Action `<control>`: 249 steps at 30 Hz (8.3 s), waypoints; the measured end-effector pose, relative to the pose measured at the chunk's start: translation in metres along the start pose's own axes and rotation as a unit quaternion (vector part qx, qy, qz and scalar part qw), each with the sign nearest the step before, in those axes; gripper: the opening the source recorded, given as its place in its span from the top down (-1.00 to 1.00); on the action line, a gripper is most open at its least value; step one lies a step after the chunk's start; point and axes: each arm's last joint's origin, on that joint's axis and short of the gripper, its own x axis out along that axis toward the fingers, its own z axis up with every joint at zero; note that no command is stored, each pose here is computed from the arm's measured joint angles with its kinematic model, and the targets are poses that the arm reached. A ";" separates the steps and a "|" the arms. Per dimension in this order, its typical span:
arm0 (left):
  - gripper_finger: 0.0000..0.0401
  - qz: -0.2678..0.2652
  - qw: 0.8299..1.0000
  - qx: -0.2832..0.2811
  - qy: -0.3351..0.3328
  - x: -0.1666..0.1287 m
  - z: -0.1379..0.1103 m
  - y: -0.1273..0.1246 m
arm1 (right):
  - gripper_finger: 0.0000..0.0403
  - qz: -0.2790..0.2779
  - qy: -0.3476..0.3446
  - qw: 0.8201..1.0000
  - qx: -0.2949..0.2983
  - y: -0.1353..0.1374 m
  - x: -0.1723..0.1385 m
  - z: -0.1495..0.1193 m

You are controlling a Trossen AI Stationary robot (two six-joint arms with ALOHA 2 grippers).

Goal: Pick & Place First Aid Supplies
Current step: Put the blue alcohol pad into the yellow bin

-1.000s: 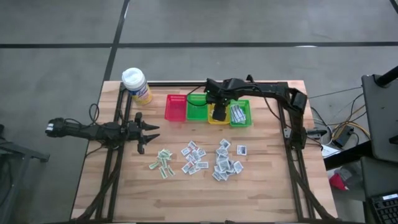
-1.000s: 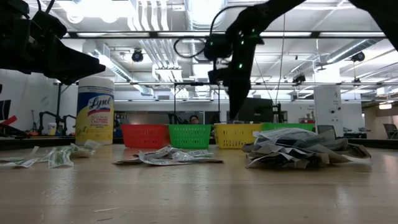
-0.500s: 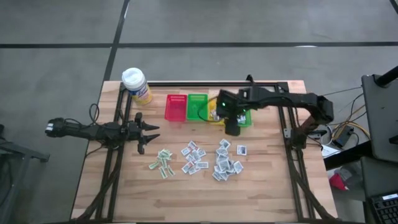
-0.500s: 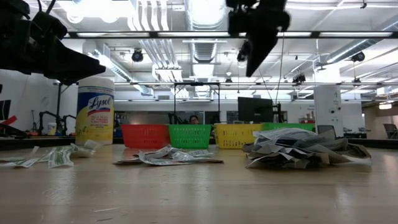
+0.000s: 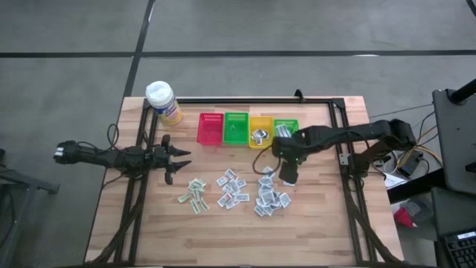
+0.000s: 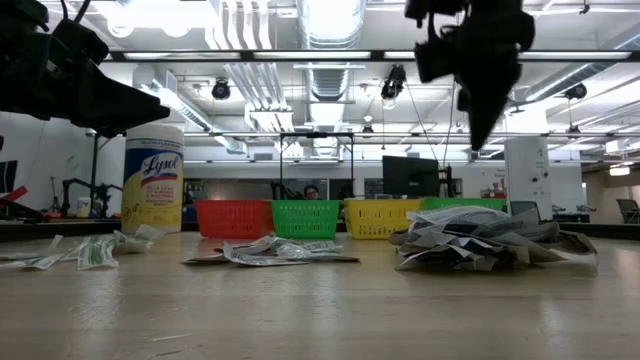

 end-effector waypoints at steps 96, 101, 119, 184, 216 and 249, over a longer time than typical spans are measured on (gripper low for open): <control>0.21 0.000 1.000 0.002 0.008 0.001 -0.001 0.000 | 0.96 0.030 0.012 0.996 0.077 -0.011 0.040 -0.034; 0.21 0.000 1.000 0.002 0.009 0.001 -0.002 0.000 | 0.96 0.124 -0.072 0.989 0.022 -0.009 0.005 -0.037; 0.21 0.001 1.000 0.002 0.011 0.001 -0.002 0.000 | 0.96 0.328 -0.425 0.829 -0.155 -0.002 -0.097 -0.039; 0.21 0.001 1.000 -0.009 0.013 0.002 -0.002 0.000 | 0.87 -0.085 -0.002 0.996 -0.025 -0.118 0.081 0.137; 0.21 0.001 1.000 -0.009 0.016 0.002 -0.003 0.000 | 0.36 0.039 -0.011 0.996 -0.077 -0.006 0.030 0.105; 0.21 0.001 1.000 -0.008 0.019 0.002 -0.003 -0.001 | 0.12 0.020 0.046 0.991 0.122 0.002 0.080 0.072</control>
